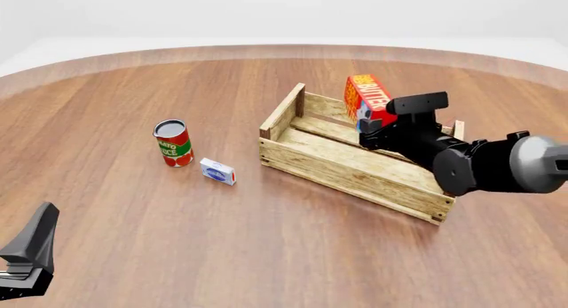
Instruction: Pick up the butter and put it in the tray.
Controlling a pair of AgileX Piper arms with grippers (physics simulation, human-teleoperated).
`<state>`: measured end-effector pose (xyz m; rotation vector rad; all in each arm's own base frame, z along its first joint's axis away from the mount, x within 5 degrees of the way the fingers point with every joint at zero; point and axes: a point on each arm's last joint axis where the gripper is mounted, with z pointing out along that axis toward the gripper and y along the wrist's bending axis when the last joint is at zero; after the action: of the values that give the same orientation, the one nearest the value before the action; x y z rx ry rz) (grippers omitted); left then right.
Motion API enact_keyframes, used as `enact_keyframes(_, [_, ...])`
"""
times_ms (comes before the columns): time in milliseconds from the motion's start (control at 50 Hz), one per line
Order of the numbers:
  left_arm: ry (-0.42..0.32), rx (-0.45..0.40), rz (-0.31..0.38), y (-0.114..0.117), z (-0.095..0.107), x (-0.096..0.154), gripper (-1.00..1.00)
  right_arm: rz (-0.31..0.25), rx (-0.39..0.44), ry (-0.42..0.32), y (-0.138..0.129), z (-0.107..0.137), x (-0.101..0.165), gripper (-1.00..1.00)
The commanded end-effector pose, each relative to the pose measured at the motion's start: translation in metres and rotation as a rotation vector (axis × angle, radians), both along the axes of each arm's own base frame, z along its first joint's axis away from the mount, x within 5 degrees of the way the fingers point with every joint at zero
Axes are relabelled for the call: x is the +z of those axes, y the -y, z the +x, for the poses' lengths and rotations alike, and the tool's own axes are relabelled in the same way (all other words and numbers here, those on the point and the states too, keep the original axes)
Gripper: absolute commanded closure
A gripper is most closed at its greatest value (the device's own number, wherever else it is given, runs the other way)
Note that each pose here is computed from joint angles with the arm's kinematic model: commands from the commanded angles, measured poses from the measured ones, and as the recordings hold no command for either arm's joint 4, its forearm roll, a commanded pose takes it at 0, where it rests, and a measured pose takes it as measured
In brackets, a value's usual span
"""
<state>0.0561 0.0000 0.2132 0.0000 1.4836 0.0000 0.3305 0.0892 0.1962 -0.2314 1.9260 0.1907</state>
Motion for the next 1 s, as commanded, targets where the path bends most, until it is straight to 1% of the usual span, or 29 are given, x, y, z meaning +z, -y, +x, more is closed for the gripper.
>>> enact_keyframes(20, [0.0,0.0,0.0,0.0,0.0,0.0,-1.0,0.02,-0.005,0.001,-0.002,0.006,0.0,1.0])
enact_keyframes(540, [0.0,0.0,0.0,0.0,0.0,0.0,-1.0,0.019,-0.004,-0.044,-0.006,0.011,-0.02,1.0])
enact_keyframes(1000, [0.0,0.0,0.0,0.0,0.0,0.0,-1.0,0.019,-0.01,-0.077,-0.006,0.015,-0.028,1.0])
